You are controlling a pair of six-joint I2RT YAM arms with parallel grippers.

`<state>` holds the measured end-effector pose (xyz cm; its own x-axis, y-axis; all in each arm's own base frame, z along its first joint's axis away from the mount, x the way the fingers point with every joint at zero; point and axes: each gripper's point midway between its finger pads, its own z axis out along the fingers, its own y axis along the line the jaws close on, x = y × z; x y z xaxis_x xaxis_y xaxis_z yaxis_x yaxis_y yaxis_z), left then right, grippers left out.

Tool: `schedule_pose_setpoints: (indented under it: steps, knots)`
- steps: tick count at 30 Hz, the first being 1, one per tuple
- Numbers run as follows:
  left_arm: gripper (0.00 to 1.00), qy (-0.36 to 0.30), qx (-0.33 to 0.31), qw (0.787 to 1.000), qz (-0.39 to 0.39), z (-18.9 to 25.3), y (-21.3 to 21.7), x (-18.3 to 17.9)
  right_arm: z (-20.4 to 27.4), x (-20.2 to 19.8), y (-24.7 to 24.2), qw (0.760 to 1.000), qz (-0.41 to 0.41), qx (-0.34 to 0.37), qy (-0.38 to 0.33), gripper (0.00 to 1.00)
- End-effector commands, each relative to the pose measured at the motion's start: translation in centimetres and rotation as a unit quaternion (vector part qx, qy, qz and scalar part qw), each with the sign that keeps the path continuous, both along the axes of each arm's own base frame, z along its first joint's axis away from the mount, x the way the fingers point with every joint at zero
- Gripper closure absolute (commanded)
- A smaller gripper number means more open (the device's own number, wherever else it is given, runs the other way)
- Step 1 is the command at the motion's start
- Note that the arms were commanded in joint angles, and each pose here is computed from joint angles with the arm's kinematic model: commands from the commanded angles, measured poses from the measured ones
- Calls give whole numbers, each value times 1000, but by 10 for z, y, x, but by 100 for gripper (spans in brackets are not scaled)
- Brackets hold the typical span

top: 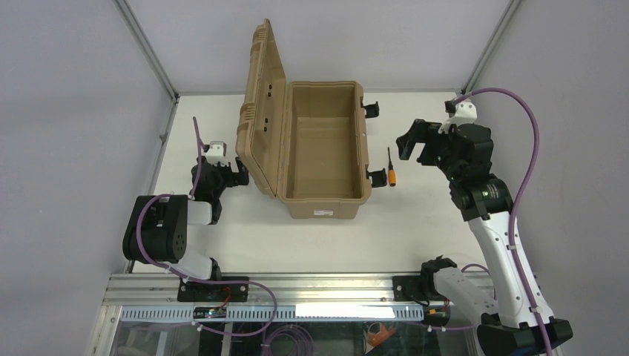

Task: Put the screwdriver in the bin
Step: Pick up the screwdriver from the center of the board.

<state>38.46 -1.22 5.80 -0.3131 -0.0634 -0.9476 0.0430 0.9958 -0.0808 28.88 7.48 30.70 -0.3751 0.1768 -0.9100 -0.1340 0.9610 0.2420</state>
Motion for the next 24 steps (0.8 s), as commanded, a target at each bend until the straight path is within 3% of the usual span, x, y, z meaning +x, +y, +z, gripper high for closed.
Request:
schedule_pose_setpoints:
  steps: [1,13,24]
  knots:
    - [1,-40,-8,999,-5,22,-1,6,19,0,-3,999,-3,1,-44,1]
    - [1,-40,-8,999,-6,22,-2,6,21,1,1,1000,12,-10,-19,1]
    - [1,-40,-8,999,-6,22,-1,6,11,19,-2,995,3,-46,86,1]
